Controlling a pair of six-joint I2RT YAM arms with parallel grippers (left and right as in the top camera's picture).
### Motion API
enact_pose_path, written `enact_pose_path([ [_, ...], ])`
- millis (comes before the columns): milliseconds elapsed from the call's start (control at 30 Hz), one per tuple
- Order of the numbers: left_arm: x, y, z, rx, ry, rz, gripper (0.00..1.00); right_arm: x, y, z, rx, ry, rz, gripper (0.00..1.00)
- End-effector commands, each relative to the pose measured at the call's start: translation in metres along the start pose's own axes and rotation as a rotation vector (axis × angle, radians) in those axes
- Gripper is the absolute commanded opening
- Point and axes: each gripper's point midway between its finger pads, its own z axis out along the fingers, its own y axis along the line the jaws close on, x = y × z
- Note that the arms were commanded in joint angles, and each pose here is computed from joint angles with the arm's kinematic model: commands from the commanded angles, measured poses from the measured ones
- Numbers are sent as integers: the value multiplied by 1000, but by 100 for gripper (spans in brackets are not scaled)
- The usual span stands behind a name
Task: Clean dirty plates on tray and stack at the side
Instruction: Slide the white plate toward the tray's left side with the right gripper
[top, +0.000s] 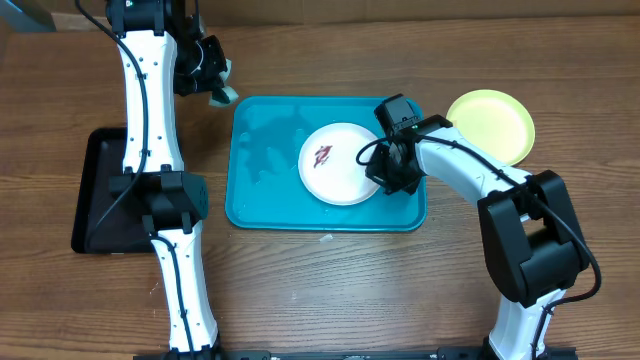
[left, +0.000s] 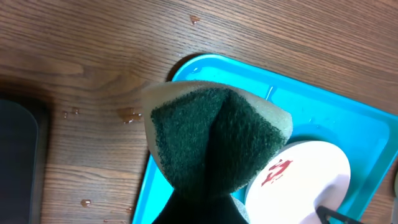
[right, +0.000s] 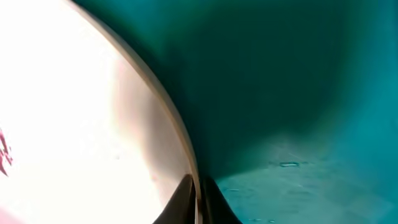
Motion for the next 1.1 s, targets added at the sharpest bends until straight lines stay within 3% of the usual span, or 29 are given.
enact_pose_path([
  [0,-7,9,-23,16,-52,1,4,5,-4,12,21,23,2,4],
  [233,-18,43,-67,52,-138,4,4,-10,20,11,-81,-37,-107,4],
  [400,-24,89,-77,-55,-166,-28,4,-11,40,9,-175,-42,-255,4],
  [567,-7,122,-57,-62,-52,-121,4,-12,39,9,-167,-47,-253,4],
  [667,18,179,-55,-275,29,-195,4,-12,39,9,-167,-47,-254,4],
  [900,48,222,-67,-251,79,-342,4,-19,43,8,-178,-81,-258,4],
  [1067,72,249,-43,-255,180,-417,4,-22,47,7,-191,-95,-262,4],
])
